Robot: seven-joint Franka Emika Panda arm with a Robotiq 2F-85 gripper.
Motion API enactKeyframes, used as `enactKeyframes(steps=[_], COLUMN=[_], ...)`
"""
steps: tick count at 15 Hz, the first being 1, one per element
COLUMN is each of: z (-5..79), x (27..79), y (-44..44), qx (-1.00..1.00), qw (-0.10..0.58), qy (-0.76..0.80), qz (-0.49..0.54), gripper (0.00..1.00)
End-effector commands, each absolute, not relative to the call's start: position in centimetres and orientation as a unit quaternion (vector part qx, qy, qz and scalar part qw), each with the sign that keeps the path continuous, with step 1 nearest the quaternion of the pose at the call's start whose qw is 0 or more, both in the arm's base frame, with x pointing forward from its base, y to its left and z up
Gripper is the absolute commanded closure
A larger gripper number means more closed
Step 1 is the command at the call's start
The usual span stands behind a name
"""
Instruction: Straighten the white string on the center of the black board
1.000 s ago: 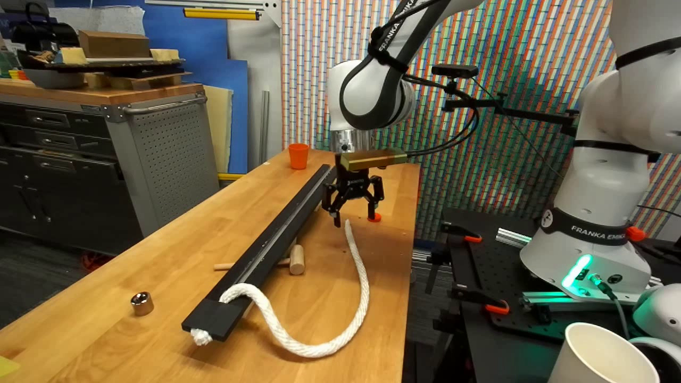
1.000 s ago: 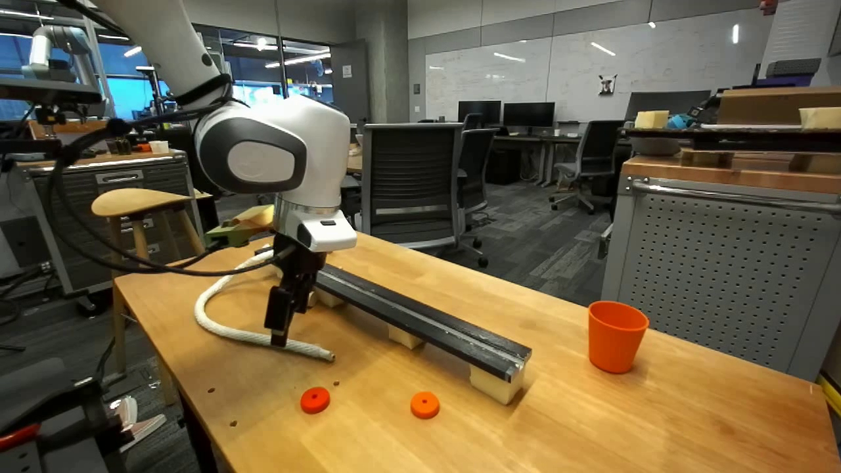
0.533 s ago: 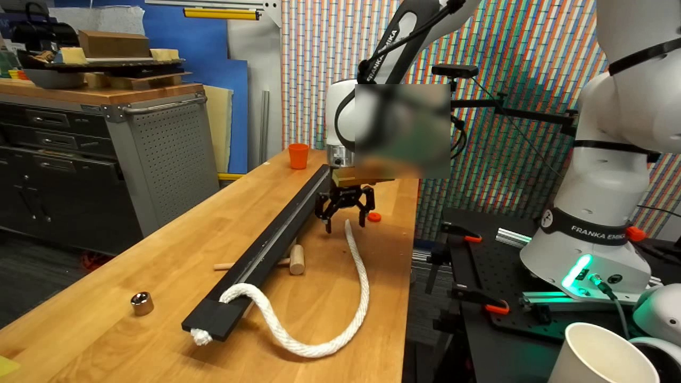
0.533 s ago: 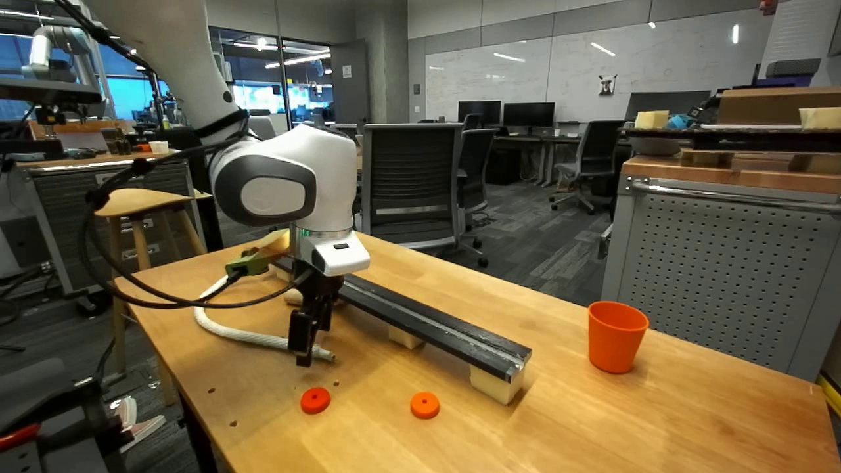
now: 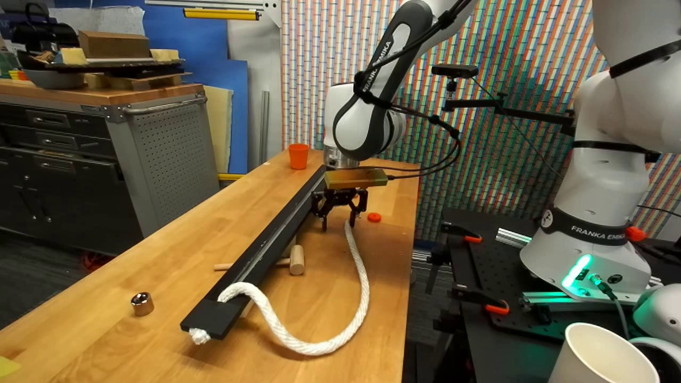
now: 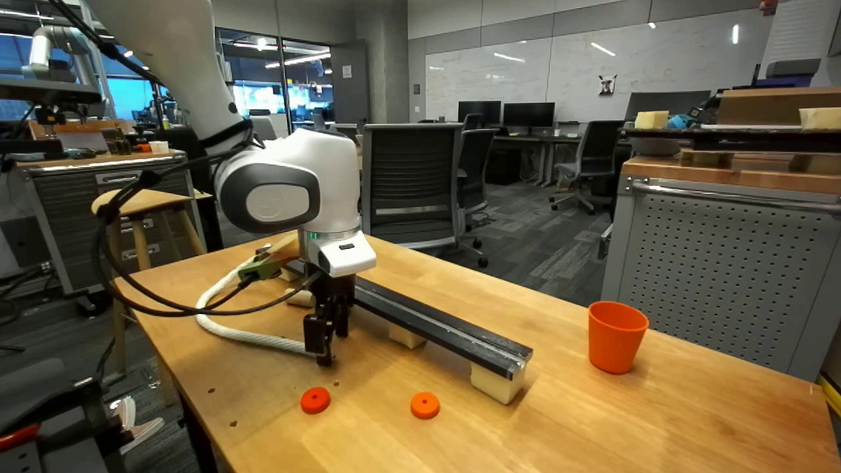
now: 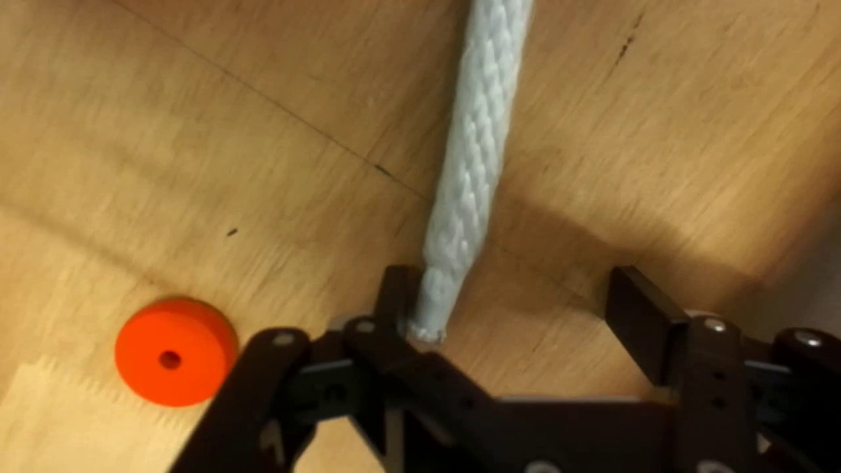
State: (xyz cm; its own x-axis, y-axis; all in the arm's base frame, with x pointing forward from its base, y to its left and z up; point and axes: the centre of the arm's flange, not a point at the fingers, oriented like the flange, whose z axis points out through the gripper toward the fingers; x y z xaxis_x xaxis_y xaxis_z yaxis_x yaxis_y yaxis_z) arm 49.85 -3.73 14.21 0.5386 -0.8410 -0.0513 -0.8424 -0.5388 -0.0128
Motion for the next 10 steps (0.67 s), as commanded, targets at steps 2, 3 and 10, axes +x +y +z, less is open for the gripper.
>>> enactKeyframes(steps=[2, 3, 10], z=[15.8, 16.1, 18.6], x=[49.3, 48.8, 46.0], y=[-4.8, -5.0, -7.0], qx=[-0.862, -0.861, -0.856], qw=[0.021, 0.022, 0.024], qy=[0.507, 0.508, 0.516], qz=[0.002, 0.002, 0.011], gripper=[0.62, 0.69, 0.97])
